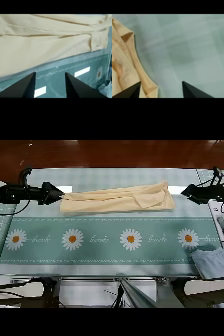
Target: Fold the shirts.
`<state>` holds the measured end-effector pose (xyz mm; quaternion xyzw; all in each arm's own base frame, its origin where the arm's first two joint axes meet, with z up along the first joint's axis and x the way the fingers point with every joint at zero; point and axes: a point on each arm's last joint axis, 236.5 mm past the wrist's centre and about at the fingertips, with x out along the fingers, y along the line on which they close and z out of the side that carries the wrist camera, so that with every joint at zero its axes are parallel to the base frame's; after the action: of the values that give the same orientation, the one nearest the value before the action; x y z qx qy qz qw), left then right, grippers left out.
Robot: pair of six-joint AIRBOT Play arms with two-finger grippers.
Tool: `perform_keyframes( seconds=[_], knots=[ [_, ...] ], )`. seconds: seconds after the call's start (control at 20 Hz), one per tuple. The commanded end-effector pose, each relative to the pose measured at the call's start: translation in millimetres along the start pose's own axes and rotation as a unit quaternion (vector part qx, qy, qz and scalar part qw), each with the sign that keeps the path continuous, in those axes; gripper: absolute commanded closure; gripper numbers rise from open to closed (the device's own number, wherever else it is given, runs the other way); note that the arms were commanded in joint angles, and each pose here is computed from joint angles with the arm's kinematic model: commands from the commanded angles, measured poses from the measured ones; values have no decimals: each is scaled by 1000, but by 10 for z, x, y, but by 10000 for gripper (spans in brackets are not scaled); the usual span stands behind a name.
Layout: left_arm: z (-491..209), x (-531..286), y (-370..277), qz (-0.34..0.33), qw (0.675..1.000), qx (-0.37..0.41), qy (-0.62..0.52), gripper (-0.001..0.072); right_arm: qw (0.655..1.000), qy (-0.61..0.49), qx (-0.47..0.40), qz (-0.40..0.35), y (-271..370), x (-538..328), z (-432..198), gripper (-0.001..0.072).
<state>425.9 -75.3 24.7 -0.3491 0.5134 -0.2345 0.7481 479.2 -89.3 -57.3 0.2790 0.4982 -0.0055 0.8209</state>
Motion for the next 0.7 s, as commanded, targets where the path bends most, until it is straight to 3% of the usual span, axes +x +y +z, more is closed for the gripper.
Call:
perform_keyframes(
  seconds=[0.0, 0.35, 0.4, 0.45, 0.5, 0.55, 0.6, 0.65],
  knots=[
    [-133, -90, -398, -20, 999, 41, 11, 283, 992, 46, 55, 100, 322, 270, -215, 104],
    [-227, -191, -823, -31, 995, 93, 0, 283, 977, 88, 81, 174, 971, 857, -558, 105],
    [-230, -185, -826, -31, 995, 94, 0, 284, 977, 89, 75, 179, 1070, 891, -593, 185],
    [-227, -185, -823, -31, 995, 93, 0, 287, 976, 87, 63, 190, 1172, 890, -602, 395],
    [-229, -186, -826, -31, 995, 93, 0, 357, 973, 84, 54, 207, 1274, 829, -580, 646],
    [-224, -184, -826, -31, 995, 91, -1, 432, 970, 81, 51, 221, 1371, 729, -545, 666],
    [-213, -176, -861, -37, 995, 88, -4, 558, 969, 75, 38, 233, 1475, 567, -495, 667],
    [-187, -160, -944, -50, 995, 86, -11, 597, 969, 65, 19, 239, 1577, 386, -439, 667]
  ],
)
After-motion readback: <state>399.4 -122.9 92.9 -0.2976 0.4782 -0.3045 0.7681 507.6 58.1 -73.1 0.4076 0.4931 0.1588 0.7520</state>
